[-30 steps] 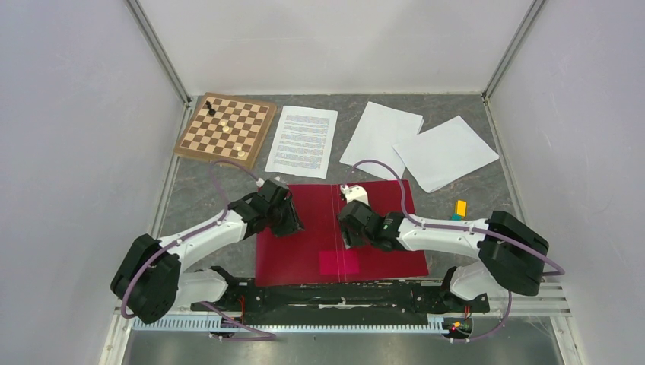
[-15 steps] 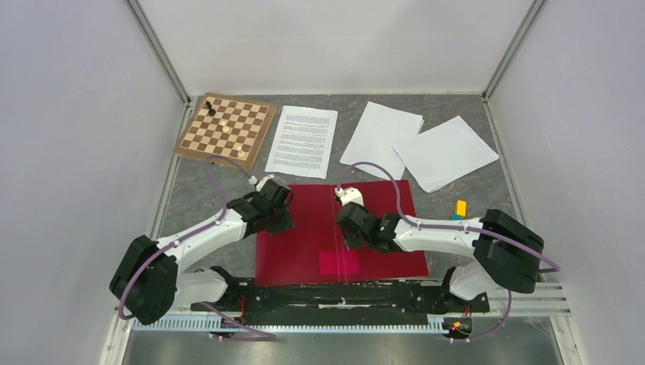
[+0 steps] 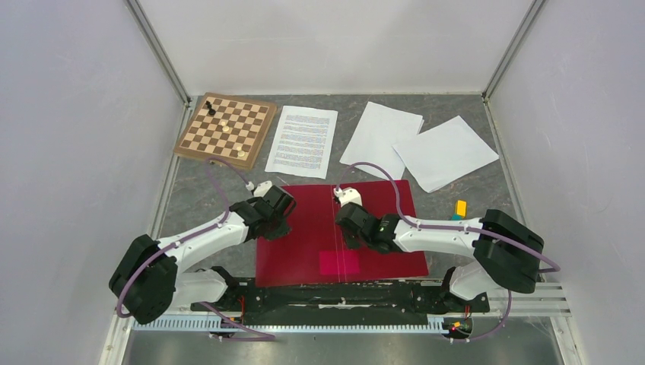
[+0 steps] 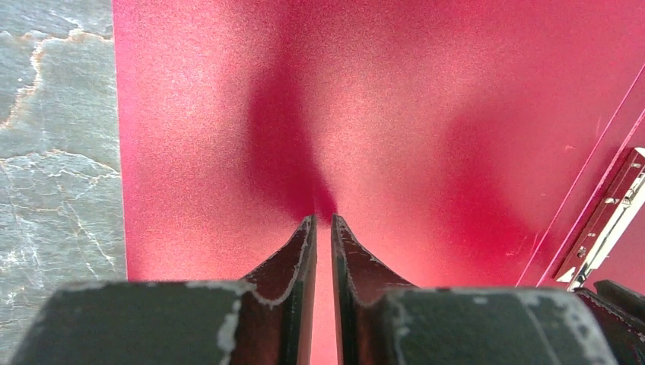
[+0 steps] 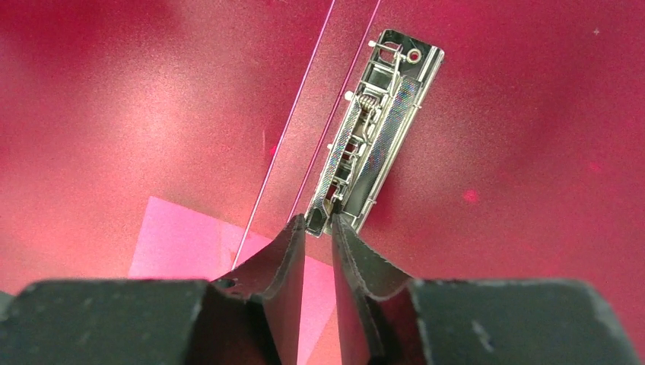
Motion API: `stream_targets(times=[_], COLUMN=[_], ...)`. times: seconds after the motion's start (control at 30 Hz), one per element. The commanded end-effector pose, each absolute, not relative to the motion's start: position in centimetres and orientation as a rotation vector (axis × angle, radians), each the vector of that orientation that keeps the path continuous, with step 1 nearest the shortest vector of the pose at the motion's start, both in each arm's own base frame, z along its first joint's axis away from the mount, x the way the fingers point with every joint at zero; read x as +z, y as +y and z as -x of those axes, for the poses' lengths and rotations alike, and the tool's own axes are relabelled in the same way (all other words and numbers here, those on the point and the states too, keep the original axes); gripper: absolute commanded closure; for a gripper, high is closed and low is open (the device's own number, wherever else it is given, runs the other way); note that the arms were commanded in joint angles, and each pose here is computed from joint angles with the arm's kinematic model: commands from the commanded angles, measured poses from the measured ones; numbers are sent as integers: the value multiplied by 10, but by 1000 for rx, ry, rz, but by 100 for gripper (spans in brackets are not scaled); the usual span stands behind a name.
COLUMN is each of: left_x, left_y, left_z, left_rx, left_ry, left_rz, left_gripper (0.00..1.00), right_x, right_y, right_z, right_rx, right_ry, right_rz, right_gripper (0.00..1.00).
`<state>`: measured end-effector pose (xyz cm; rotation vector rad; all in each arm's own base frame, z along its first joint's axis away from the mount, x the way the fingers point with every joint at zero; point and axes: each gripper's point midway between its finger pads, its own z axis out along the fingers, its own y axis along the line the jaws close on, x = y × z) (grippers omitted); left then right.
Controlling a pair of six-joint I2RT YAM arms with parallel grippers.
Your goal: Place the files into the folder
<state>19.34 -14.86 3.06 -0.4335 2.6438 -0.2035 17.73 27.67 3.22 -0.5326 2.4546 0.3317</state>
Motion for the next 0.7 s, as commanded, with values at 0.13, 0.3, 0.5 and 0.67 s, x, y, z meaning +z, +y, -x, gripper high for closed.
stream_targets(times=[0.13,0.3,0.5,0.67], left_x=[20,16,13,11], left_y=[-139,-137,-135,-134], left_z=[-192,-190,-189,-187], left_rx=[-107,-90,-77,-67], left_ry=[2622,2631,2632,2636], left_rz=[515,523,527,530], left_gripper=[90,95,98,98], right_x=[37,33,29,25], right_y=[288,286,282,277], right_z=[-176,-174,-174,-173], right_rx=[364,332,293,246], right_ry=[2426,2436,2437,2446], right_rz=[533,539,542,554], right_gripper=[80,81,86,89])
